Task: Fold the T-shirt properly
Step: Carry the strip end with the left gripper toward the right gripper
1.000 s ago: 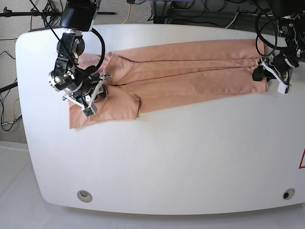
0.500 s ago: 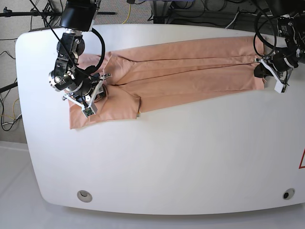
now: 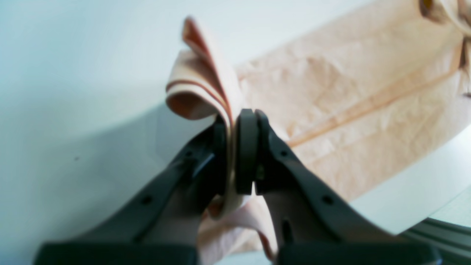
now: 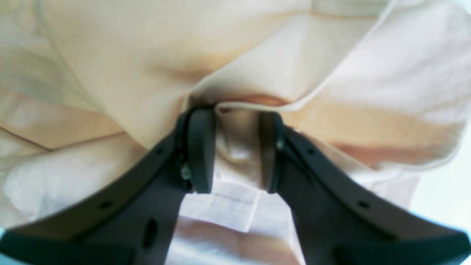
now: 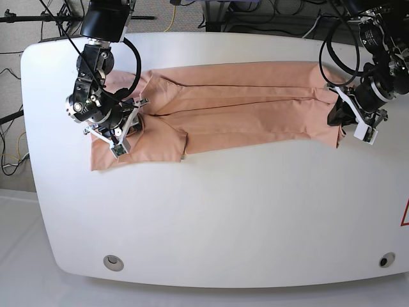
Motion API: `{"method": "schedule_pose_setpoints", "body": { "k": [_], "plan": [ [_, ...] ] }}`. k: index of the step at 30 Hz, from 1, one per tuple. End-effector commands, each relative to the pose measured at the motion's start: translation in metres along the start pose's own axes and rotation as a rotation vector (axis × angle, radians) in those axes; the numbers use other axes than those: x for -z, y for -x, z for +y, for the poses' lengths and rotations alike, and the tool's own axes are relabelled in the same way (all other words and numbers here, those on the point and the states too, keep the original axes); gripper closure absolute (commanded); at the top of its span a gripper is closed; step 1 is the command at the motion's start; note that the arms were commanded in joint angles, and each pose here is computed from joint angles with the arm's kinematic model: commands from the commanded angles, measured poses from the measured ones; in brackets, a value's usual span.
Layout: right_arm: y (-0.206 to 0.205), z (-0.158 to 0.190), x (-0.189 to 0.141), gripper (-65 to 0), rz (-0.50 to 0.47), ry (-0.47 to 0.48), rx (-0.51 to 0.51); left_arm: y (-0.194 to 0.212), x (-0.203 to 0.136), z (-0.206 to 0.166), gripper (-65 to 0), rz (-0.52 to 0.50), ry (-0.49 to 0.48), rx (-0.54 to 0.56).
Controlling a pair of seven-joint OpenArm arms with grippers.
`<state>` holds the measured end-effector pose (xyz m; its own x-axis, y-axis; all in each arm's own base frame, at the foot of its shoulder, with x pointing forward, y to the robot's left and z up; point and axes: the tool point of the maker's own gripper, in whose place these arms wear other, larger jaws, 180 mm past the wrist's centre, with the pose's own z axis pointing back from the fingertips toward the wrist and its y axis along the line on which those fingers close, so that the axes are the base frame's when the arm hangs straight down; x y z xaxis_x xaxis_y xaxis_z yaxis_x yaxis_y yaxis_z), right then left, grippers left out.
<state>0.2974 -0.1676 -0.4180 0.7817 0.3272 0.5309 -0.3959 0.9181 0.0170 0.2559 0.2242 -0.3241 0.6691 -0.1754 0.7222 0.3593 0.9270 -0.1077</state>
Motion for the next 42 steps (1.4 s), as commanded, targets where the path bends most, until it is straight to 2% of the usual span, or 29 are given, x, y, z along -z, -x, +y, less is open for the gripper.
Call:
{"method": "schedule_pose_setpoints", "body": {
  "k": [1, 13, 29, 42],
  "plan": [
    [-0.007, -0.004, -0.003, -20.1, -0.015, 0.014, -0.01, -0.016, -0.005, -0.002, 0.0, -0.044, -0.008, 0.032],
    [-0.009, -0.004, -0.004, -20.1, -0.024, 0.011, -0.009, -0.019, 0.002, -0.028, 0.0, -0.057, 0.042, 0.023],
    [-0.01, -0.004, -0.003, -19.9, -0.022, 0.012, -0.011, -0.032, 0.031, -0.103, 0.0, -0.104, 0.242, 0.041],
    [-0.01, -0.003, -0.003, -19.9, -0.02, 0.01, -0.009, -0.037, 0.047, -0.139, 0.0, -0.104, 0.316, 0.006]
  ]
}}
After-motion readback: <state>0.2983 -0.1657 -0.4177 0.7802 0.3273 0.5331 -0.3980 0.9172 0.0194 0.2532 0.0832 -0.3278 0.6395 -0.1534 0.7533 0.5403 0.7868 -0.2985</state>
